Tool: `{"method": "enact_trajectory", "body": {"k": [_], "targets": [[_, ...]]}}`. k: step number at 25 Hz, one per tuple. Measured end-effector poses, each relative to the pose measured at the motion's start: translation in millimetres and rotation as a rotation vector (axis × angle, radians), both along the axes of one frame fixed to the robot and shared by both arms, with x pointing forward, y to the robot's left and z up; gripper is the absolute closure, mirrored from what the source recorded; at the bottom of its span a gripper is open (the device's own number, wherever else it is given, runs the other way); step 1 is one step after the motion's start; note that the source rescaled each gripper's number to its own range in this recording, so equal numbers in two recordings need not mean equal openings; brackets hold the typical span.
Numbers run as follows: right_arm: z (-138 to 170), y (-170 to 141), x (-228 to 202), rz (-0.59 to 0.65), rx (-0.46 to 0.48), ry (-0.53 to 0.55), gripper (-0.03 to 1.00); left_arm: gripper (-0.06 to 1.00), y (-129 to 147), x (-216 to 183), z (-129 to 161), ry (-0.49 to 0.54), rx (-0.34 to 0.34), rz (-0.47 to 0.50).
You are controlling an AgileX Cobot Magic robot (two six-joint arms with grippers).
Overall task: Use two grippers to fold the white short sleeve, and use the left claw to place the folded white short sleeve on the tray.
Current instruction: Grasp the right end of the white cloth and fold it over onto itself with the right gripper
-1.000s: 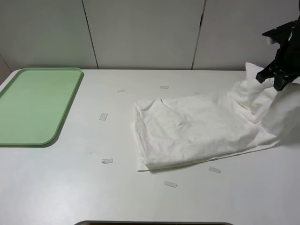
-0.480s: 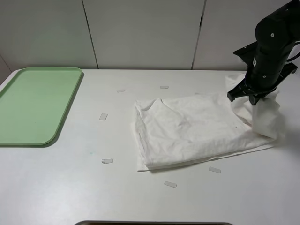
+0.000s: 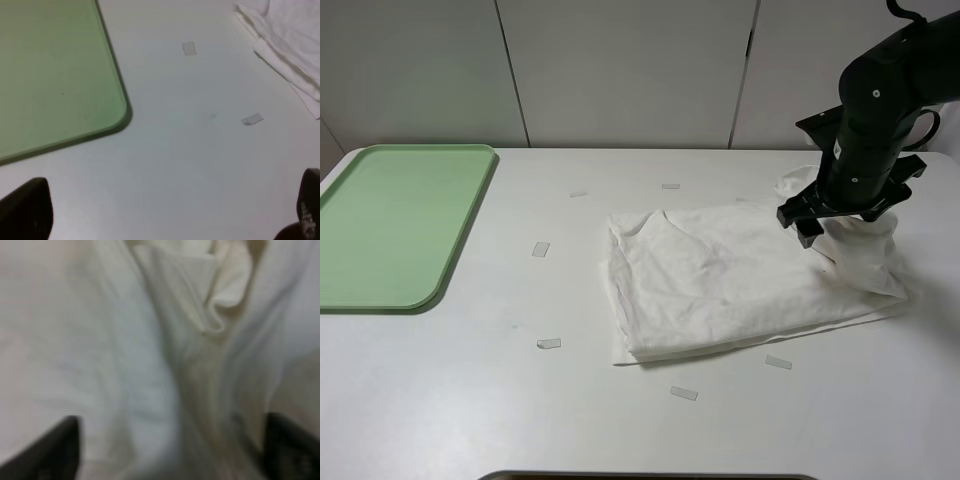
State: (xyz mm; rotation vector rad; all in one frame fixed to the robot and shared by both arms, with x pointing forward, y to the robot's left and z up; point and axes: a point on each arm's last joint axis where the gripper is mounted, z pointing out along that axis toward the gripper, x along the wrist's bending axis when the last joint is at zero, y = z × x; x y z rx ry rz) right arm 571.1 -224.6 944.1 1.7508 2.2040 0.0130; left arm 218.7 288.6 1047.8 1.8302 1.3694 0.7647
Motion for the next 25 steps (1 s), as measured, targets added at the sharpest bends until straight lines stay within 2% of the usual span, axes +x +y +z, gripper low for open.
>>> {"method": "enact_trajectory", "body": {"k": [2,4,7,10,13,16,19,25], "targets": [[0,6,-1,0.016,0.001,0.000,0.04,-0.03,0,0,0,0.000,0.000,0.000],[0,13,-3,0.036,0.002,-0.001,0.00,-0.03,0,0,0,0.000,0.000,0.000],[11,18,-1,0.044,0.007,-0.023,-0.03,-0.03,0,0,0,-0.001,0.000,0.000],[37,19,5,0.038,0.000,-0.075,-0.03,-0.03,0,0,0,-0.001,0.000,0.000],[68,14,13,0.044,-0.045,-0.152,-0.03,-0.03,0,0,0,-0.001,0.000,0.000],[86,-1,23,0.029,-0.090,-0.219,-0.03,-0.03,0,0,0,-0.001,0.000,0.000],[87,-20,28,-0.011,-0.101,-0.233,-0.03,-0.03,0,0,0,-0.001,0.000,0.000],[62,-73,47,-0.118,-0.115,-0.210,-0.03,-0.03,0,0,0,-0.001,0.000,0.000]]}}
